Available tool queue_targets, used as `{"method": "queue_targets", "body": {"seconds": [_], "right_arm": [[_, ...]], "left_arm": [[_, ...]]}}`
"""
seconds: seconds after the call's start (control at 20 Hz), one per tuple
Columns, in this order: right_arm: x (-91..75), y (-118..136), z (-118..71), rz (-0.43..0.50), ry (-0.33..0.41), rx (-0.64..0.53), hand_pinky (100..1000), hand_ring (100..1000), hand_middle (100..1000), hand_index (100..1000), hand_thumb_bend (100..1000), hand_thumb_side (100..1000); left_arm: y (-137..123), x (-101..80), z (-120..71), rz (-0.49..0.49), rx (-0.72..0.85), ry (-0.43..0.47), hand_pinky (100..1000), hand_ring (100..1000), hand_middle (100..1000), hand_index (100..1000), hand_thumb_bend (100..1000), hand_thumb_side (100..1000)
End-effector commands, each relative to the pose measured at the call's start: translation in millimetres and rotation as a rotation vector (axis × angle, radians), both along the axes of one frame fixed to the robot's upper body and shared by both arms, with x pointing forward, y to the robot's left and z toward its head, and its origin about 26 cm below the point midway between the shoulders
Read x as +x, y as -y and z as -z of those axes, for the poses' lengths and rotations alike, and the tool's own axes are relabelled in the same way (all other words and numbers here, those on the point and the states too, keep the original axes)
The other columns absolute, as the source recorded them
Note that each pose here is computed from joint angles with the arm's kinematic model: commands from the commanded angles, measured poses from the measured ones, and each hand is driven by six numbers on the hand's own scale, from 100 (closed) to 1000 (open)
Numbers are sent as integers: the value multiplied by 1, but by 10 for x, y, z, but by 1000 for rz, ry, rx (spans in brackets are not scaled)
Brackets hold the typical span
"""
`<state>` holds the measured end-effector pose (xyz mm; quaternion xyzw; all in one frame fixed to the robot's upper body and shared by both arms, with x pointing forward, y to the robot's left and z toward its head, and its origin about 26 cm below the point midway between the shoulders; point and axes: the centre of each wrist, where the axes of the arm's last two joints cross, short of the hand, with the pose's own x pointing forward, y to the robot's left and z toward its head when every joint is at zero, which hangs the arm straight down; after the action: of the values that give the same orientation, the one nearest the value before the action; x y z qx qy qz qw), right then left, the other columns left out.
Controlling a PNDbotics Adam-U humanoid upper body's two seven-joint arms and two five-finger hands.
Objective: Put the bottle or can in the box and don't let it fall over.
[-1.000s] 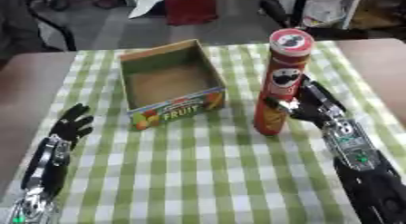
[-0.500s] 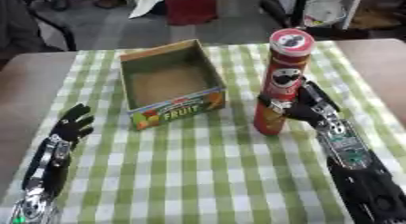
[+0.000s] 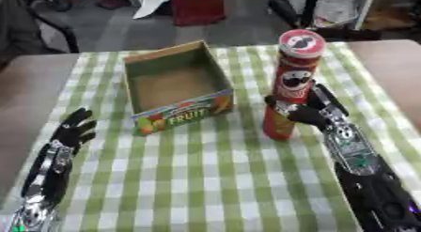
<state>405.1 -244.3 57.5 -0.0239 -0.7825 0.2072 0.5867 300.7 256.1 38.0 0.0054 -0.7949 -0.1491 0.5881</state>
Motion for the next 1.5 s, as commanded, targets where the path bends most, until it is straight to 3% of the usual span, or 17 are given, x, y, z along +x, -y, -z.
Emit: {"method": "queue_targets", "body": {"seconds": [0.05,0.1,0.3,0.45,0.6,0.65,1.0,1.3,1.5], "right_arm": [[44,-3,-120,32,36,-2,1000,822,768,765,327,142],[45,-6,-118,41,36,0,1000,780,724,716,265,100],[48,-14,-98,80,26,15,999,620,560,537,100,100],[49,-16,-86,110,17,34,971,521,464,415,100,100],[51,-23,-86,123,14,44,971,521,464,415,100,100],[52,-19,-85,130,12,52,932,427,352,289,100,100],[101,-6,-229,129,25,94,916,410,327,243,100,100],[306,-17,-701,49,105,98,926,414,329,243,100,100],[512,-61,-964,-11,108,125,938,418,330,246,100,100]], "left_arm": [[-6,21,-66,8,5,21,893,896,899,969,599,900],[-5,21,-66,8,5,21,893,896,900,969,599,900],[-4,20,-63,9,5,20,894,896,900,970,598,900],[-4,20,-63,9,4,20,894,896,899,970,598,900],[-4,19,-62,9,4,20,894,896,899,970,598,900],[-3,19,-61,9,4,20,894,896,899,970,598,900],[-3,16,-58,10,4,18,894,896,899,970,598,900],[32,20,-55,23,0,18,894,895,899,970,599,900],[85,32,-64,44,-8,21,894,895,899,970,599,900]]}}
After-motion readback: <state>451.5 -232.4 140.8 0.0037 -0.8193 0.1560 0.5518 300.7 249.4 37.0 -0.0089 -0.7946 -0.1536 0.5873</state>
